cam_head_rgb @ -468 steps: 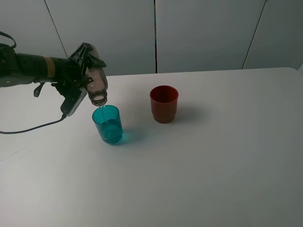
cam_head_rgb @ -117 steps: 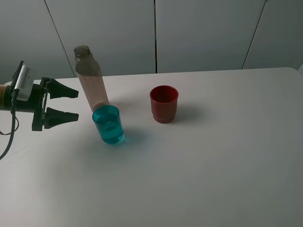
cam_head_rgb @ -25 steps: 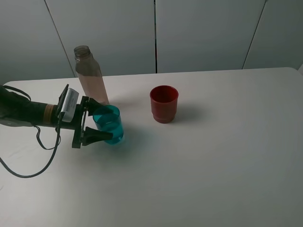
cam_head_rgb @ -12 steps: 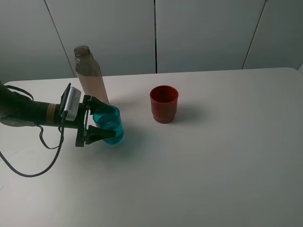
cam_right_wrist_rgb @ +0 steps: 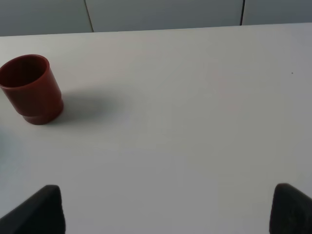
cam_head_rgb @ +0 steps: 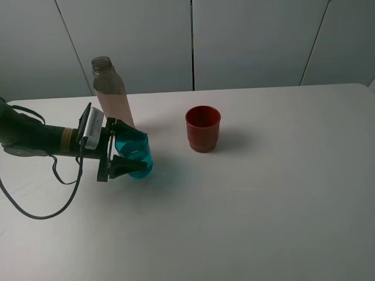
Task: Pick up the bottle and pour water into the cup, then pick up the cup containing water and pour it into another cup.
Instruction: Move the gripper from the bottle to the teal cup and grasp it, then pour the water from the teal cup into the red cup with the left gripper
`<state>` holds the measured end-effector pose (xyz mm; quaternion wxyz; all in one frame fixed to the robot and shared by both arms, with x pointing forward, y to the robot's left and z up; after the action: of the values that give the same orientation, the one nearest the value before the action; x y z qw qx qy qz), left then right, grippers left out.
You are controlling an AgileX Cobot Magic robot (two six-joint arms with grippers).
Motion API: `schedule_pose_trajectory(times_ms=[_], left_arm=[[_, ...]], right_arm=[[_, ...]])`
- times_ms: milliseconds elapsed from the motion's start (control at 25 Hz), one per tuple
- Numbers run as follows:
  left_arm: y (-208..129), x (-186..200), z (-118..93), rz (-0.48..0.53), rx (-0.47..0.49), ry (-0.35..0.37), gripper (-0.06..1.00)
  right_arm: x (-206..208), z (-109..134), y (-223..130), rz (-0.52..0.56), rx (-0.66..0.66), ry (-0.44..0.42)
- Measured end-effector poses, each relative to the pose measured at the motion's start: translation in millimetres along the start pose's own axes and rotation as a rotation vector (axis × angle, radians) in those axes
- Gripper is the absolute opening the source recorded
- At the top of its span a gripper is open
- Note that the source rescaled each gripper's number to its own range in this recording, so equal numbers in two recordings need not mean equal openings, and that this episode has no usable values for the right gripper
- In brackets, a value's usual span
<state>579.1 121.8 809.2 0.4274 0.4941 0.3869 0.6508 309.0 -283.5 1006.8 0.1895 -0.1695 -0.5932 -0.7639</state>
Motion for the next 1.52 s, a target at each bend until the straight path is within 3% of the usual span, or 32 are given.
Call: schedule_pose_trajectory(times_ms=[280,320,360,440,480,1000,1520], left_arm=[[0.4,-0.7,0.2,-0.001,0.001,0.002,0.95],[0.4,-0.7,0.2,-0.001,0.001,0.002,0.88],[0.5,-0.9,0.1,-0.001,0.0,0.001,0.7],[0.7,-1.3,-0.3,-0.001,0.0,-0.001,0.09],[0.7,-1.3,-0.3,-0.001,0.0,-0.001,0.06],[1.1,-2.3,3.6,-0.002,0.012,0.022,0.06],[20.3,-16.0,20.4,-0.028,0.191,0.113,0.06]], right_arm=[[0.0,0.0,0.0,0.0,0.0,0.0],[0.0,0.0,0.0,0.0,0.0,0.0],[0.0,0.0,0.0,0.0,0.0,0.0],[0.0,0.0,0.0,0.0,0.0,0.0],[0.0,0.0,0.0,0.0,0.0,0.0],[0.0,0.0,0.0,0.0,0.0,0.0],[0.0,0.0,0.0,0.0,0.0,0.0]])
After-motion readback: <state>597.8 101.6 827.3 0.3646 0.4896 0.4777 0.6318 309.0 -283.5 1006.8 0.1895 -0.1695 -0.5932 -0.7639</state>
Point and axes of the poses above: a point on each arm's last joint axis where the gripper is mounted, x pointing back along that axis away from the gripper, z along the wrist's bending axis when the last joint is at zero, y = z × x, the point moved 9 cm from there along -x, pointing out along that axis toward the gripper, and after that the axes turned 11 degrees about -x, right-handed, at the moved point
